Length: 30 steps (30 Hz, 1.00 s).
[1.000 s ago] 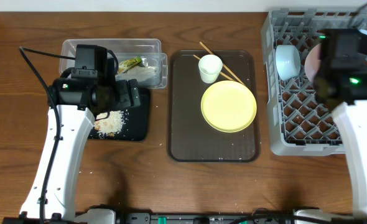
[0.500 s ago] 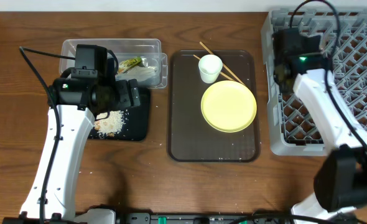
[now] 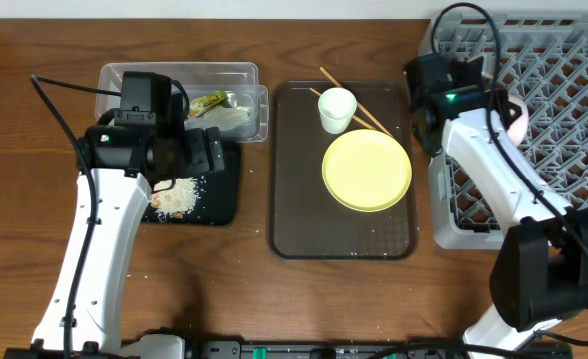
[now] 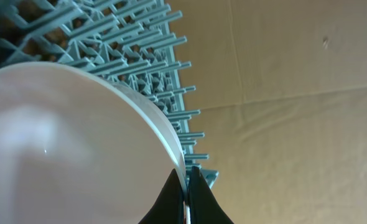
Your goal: Sort waste into correct bins and load items into the dishwasher rack
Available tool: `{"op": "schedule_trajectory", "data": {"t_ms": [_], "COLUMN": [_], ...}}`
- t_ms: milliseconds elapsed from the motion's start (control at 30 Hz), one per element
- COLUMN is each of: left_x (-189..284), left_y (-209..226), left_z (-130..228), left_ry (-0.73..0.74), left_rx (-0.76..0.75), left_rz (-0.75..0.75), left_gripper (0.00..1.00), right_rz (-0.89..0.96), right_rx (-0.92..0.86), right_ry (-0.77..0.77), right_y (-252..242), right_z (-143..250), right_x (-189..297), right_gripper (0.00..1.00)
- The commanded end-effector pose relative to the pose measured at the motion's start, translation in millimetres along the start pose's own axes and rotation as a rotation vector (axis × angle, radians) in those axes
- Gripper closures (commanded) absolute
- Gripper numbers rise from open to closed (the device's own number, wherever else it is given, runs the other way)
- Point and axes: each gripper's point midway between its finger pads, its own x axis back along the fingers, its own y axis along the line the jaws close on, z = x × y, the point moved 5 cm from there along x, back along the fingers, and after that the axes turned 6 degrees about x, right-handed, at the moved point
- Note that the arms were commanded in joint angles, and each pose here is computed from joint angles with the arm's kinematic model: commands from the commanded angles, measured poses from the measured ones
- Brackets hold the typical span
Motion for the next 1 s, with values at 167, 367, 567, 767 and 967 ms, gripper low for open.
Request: {"op": "schedule_trajectory", "data": {"t_ms": [167,367,567,767,967], "left_x": [-0.6,-0.6,-0.6,-0.7,-0.7], "left_y": [2.0,2.0,2.0,2.1,2.1], "left_z": [-1.1,-1.1,-1.1,-1.0,-1.0], "left_ry": [-0.001,-0.001,-0.001,-0.001,-0.001], "left_rx": [-0.003,-0.003,-0.003,-0.003,-0.003], "left_rz": [-0.014,-0.014,-0.014,-0.014,-0.014], "left_gripper": [0.07,0.07,0.07,0.07,0.07], "right_rz": [0.111,0.111,0.110,0.102,0.160], "right_rx": [0.076,0.149,0.213,0.218,0.230], "right_ry": [-0.013,-0.003,0.017,0.018,0.025], "right_y": [-9.6,-3.9,10.7,19.0,11.7], "right_z": [-1.9,3.6,18.5,23.3,23.3], "right_x": [8.1,5.9,0.1,-2.6,-2.7], "right_gripper": [0.99,0.99,0.99,0.99,0.99]}}
